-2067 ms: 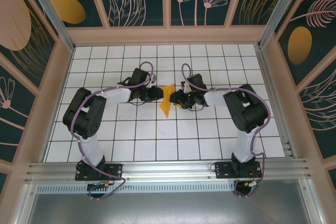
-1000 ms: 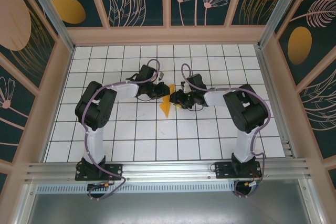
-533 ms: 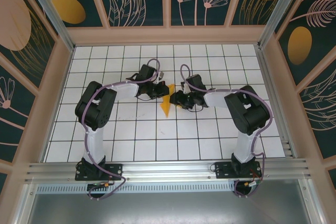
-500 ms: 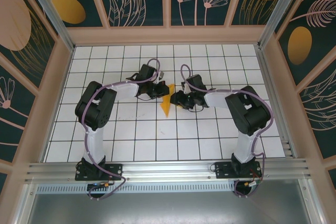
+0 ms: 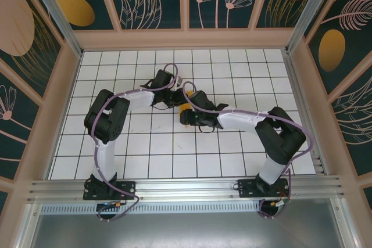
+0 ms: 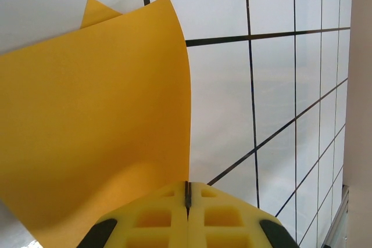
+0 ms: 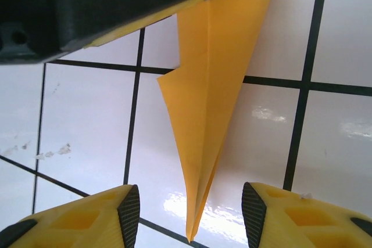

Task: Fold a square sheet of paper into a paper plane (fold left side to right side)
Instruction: Fold the wing for the fifth time at the center of the table.

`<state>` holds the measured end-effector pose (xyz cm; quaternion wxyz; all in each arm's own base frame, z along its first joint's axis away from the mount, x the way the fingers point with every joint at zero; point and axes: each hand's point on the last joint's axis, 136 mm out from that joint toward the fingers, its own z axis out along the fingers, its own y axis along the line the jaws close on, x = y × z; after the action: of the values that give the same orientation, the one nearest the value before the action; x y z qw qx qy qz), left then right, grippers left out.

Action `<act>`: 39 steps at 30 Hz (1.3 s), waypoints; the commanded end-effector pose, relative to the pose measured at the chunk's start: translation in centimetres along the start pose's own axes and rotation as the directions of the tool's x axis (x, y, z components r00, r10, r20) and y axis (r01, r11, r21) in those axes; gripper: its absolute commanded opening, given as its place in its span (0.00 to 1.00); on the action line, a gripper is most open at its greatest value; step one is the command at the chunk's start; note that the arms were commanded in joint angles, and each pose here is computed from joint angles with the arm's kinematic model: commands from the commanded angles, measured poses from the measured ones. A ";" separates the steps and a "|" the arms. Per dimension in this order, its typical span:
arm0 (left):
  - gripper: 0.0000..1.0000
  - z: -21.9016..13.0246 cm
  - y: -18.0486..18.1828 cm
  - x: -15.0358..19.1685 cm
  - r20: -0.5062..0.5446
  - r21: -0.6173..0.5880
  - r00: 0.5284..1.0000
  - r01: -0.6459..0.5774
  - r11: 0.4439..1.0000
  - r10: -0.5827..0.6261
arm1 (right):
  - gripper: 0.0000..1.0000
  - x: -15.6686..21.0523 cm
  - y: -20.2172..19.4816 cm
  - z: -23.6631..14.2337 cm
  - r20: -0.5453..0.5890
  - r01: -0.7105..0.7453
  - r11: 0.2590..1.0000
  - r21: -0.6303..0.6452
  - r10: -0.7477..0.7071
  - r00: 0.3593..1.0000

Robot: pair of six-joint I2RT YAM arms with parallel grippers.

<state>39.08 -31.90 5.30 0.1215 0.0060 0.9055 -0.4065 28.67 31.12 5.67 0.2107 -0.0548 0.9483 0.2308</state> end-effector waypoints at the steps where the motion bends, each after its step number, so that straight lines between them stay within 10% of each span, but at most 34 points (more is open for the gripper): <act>1: 0.03 0.5 -0.5 0.1 -0.011 0.022 1.000 -0.004 1.000 0.004 | 0.53 -0.8 -1.2 0.5 0.031 0.029 0.991 0.132 -0.034 0.999; 39: 0.04 -0.1 -0.2 0.5 -0.003 0.003 1.000 -0.008 1.000 0.008 | 0.13 1.6 -2.3 2.4 -0.023 0.122 0.951 0.284 -0.120 0.992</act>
<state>38.81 -32.05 5.14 0.1191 0.0077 0.9063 -0.4055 28.51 30.90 2.50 0.2267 -0.0848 0.9639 0.1115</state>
